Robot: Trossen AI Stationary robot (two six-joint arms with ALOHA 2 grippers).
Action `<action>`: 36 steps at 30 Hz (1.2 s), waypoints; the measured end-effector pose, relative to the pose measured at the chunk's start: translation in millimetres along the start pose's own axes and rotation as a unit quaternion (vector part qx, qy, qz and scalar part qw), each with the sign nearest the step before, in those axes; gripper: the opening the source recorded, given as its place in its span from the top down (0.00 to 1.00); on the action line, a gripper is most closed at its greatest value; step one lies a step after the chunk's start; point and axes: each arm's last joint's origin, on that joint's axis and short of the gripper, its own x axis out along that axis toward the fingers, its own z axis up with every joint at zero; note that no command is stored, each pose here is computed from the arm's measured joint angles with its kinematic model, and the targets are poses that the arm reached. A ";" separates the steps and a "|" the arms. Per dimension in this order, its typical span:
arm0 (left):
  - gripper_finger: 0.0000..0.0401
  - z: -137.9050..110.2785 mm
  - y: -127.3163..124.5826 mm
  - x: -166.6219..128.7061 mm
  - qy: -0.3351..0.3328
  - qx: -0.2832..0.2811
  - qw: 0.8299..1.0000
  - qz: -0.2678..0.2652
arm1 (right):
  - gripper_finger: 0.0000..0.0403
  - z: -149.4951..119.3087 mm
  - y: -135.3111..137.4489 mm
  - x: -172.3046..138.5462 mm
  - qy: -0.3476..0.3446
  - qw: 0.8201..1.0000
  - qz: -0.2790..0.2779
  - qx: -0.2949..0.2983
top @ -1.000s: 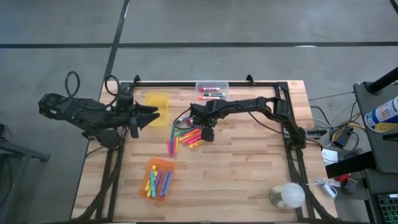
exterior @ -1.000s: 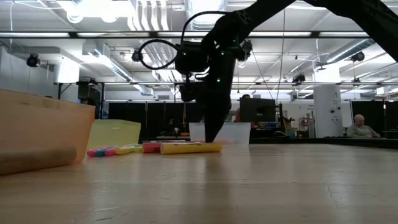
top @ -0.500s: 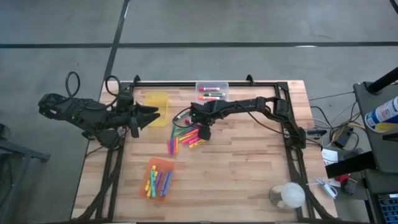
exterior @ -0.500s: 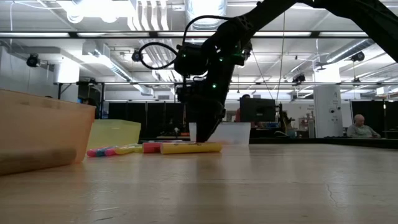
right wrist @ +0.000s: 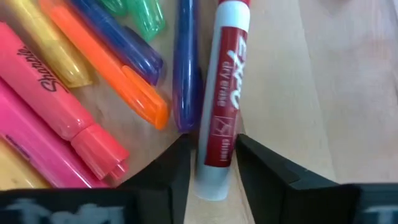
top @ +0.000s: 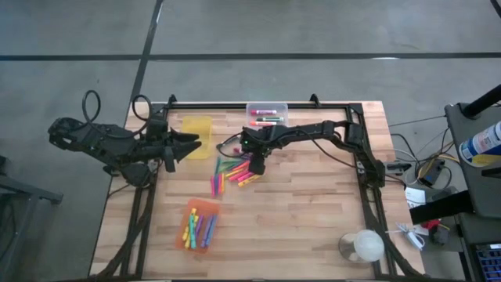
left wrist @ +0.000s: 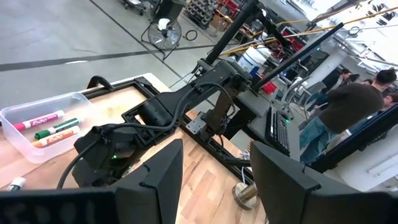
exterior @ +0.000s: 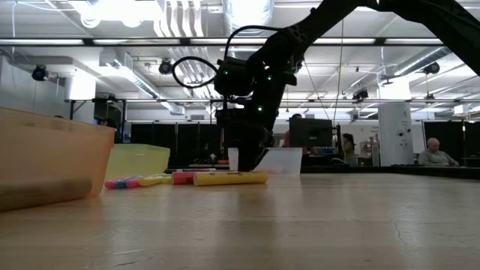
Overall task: Pick & Place Markers
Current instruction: Put the red marker into the transparent bin
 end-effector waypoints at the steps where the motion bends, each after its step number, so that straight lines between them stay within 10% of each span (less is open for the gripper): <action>1: 0.55 0.0 0.0 0.0 0.000 0.000 1.000 0.000 | 0.72 -0.1 0.1 0.0 0.001 1.000 0.004 0.000; 7: 0.55 0.0 0.0 0.0 0.000 -0.002 1.000 0.000 | 0.86 -1.6 1.2 -4.1 0.025 0.999 0.016 0.011; 23: 0.55 -0.4 0.4 0.0 0.002 0.001 1.000 0.002 | 0.84 36.6 4.9 -79.6 -0.006 0.999 -0.021 -0.032; 36: 0.55 -0.8 0.7 0.0 0.003 0.001 1.000 0.003 | 0.83 31.2 -86.8 -98.6 0.021 0.996 -0.081 0.029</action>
